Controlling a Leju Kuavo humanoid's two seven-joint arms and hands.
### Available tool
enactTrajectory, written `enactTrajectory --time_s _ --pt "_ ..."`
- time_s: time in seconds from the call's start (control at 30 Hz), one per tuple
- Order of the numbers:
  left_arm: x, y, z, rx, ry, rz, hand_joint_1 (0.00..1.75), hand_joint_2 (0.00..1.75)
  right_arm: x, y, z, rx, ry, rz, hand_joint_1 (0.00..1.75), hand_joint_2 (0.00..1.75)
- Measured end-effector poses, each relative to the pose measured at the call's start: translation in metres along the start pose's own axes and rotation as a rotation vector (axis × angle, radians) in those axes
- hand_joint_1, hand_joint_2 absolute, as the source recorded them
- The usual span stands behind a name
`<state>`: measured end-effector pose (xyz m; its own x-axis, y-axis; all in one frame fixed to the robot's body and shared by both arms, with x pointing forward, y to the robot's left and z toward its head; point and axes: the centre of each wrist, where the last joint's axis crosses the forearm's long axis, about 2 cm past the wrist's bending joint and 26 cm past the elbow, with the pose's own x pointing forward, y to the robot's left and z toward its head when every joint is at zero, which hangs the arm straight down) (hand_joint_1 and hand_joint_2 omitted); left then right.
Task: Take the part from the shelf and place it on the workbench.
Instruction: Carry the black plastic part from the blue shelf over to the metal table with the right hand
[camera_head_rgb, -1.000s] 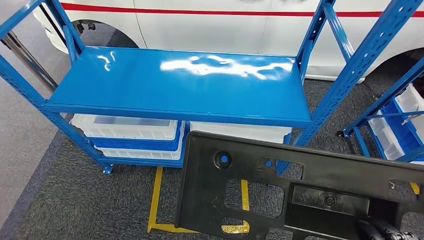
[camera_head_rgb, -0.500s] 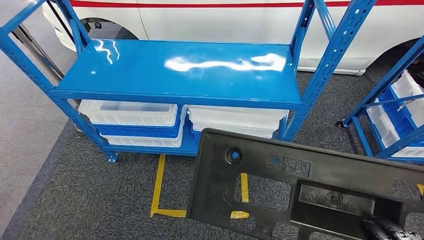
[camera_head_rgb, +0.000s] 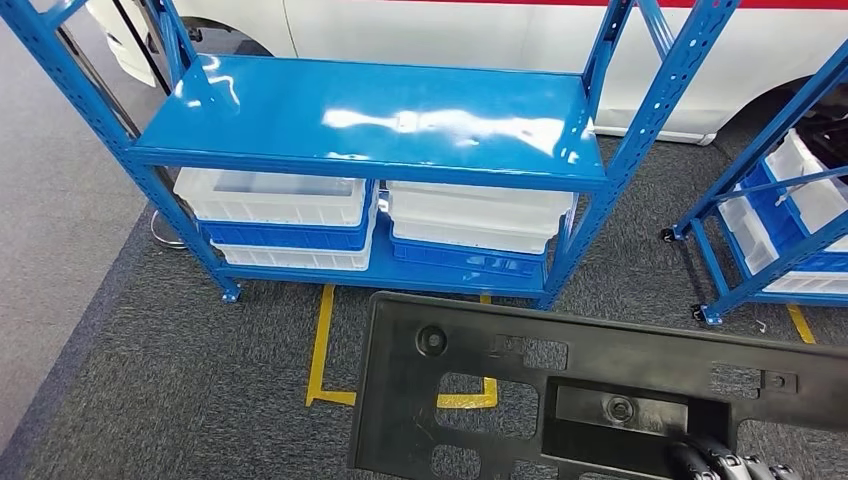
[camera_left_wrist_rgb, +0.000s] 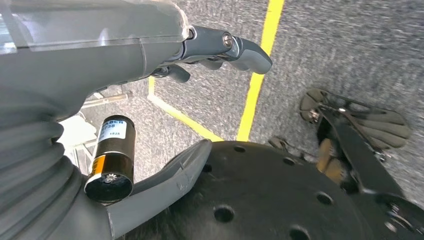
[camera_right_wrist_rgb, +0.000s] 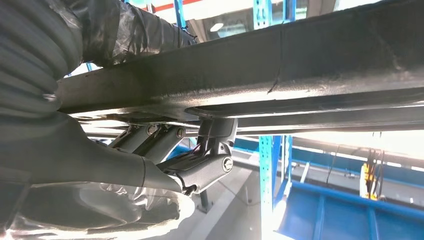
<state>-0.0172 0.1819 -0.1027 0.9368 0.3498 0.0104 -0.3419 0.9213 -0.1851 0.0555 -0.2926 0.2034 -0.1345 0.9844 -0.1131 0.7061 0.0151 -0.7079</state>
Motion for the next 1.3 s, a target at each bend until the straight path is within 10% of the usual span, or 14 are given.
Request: enactTrajectory --time_s 0.5,0.9,1.3 --pt "0.002 0.002 0.0 0.016 0.015 -0.027 0.0 1.75 0.01 0.012 0.004 0.025 -0.003 -0.062 1.75 1.75" --pt "0.052 0.046 0.0 0.002 0.05 -0.291 0.0 1.75 0.119 0.127 -0.074 -0.044 -0.283 -0.45 1.75 1.75" --pt "0.057 0.057 0.001 0.016 0.056 -0.317 0.0 1.75 0.131 0.121 -0.049 0.037 -0.333 -0.445 1.75 1.75"
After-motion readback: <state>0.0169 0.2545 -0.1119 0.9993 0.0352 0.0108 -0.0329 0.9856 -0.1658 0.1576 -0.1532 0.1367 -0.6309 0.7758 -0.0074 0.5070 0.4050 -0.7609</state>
